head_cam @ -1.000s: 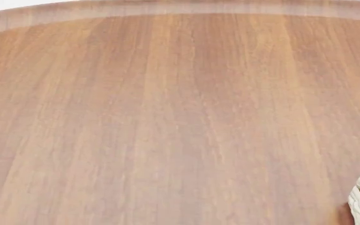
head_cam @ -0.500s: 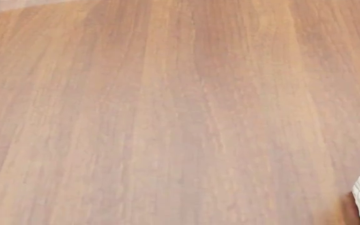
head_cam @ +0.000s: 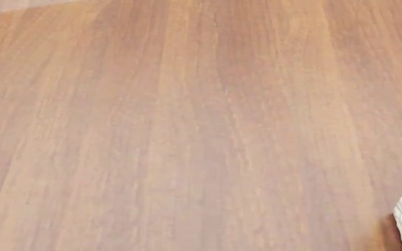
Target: Pick the milk and place it in the basket.
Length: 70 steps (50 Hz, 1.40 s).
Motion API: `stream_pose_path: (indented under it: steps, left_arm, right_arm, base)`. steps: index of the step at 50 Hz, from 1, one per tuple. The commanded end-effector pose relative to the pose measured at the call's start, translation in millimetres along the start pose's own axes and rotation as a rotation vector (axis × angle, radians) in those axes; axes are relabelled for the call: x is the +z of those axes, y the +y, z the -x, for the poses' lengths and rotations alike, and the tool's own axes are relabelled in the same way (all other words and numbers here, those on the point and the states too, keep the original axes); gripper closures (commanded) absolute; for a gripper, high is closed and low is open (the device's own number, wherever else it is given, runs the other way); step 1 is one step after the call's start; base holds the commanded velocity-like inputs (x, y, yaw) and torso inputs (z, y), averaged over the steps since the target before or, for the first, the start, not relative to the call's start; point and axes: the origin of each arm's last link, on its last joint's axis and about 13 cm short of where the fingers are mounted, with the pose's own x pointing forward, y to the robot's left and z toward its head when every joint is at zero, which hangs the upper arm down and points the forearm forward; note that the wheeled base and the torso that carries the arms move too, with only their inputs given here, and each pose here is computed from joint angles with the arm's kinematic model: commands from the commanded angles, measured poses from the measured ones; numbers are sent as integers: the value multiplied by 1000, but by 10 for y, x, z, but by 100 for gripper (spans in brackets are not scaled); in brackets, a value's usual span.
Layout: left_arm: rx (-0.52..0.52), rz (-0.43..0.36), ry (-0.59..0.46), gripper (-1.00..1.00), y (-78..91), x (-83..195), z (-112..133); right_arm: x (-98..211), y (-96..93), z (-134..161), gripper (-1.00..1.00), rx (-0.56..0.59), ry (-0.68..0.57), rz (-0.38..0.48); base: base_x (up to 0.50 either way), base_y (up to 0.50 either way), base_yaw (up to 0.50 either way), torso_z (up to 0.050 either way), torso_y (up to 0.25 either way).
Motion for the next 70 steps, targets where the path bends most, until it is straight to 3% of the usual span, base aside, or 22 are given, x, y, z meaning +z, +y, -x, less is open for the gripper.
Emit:
stream_pose_path:
  steps: [1, 25, 35, 39, 46, 50, 54, 59, 60, 62, 65, 67, 70]
  left_arm:
    - [12, -18, -18, -100, 33, 4, 10]
    - [17, -18, -21, -100, 40, 21, 7]
    - [16, -19, -19, -100, 37, 17, 7]
    - [15, -19, -18, -100, 37, 12, 7]
    - [14, -18, -17, -100, 36, 10, 7]
    - [15, -19, -17, -100, 38, 9, 7]
    - [18, -21, -17, -100, 42, 10, 7]
    - [18, -21, -18, -100, 42, 15, 8]
    - [18, -22, -18, -100, 44, 16, 8]
    - [19, -21, -18, -100, 45, 17, 9]
    - [18, -21, -18, -100, 44, 14, 9]
    - [17, -21, -17, -100, 41, 11, 9]
    - [17, -21, -17, -100, 41, 10, 9]
  right_arm:
    - [35, -11, -5, -100, 3, -30, -2]
    - [118, -50, 40, -100, -21, -73, 1]
    - [310, -120, 12, -100, -133, -263, -41]
    - [453, -197, 33, -100, -222, -422, -94]
    - [546, -240, 50, -100, -268, -524, -145]
    - [590, -263, 63, -100, -293, -589, -148]
    - [667, -306, 117, -100, -357, -738, -116]
    - [712, -315, 160, -100, -376, -834, -109]
    - [723, -317, 173, -100, -364, -861, -146]
    - [733, -320, 188, -100, -375, -889, -131]
    - [779, -318, 246, -100, -346, -989, -185]
    - [798, -321, 267, -100, -364, -1015, -164]
    - [846, -335, 316, -100, -369, -1091, -218]
  base:
    - [0, 0, 0, 0, 0]
    - [0, 0, 0, 0, 0]
    - [0, 0, 0, 0, 0]
    - [0, 0, 0, 0, 0]
    - [0, 0, 0, 0, 0]
    - [0, 0, 0, 0, 0]
    - [0, 0, 0, 0, 0]
    - [0, 0, 0, 0, 0]
    - [0, 0, 0, 0, 0]
    - [0, 0, 0, 0, 0]
    - [0, 0, 0, 0, 0]
    - [0, 0, 0, 0, 0]
    - [0, 0, 0, 0, 0]
